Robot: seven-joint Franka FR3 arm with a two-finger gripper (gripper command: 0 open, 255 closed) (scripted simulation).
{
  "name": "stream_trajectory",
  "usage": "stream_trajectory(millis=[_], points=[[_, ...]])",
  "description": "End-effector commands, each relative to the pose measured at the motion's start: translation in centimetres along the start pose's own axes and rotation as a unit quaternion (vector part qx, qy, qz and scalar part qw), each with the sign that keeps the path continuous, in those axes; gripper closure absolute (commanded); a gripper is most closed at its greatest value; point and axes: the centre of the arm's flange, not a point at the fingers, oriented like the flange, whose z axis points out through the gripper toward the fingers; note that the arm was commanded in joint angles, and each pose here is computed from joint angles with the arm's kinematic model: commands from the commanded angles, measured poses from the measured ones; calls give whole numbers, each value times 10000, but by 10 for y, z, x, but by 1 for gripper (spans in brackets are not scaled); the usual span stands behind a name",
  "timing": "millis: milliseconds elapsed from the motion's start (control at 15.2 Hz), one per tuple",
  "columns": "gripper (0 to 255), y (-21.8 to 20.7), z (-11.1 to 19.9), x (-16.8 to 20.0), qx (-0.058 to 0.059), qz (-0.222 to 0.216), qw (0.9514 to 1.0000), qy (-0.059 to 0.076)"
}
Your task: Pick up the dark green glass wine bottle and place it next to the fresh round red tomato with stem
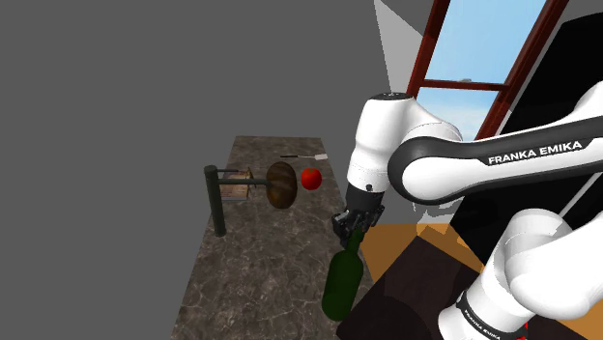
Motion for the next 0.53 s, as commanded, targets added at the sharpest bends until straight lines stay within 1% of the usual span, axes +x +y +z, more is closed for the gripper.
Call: stream_trajectory(millis=[0, 462], points=[[255, 0, 0, 0, -3, -1, 10000, -3], [255, -2, -37, -1, -3, -1, 10000, -3]])
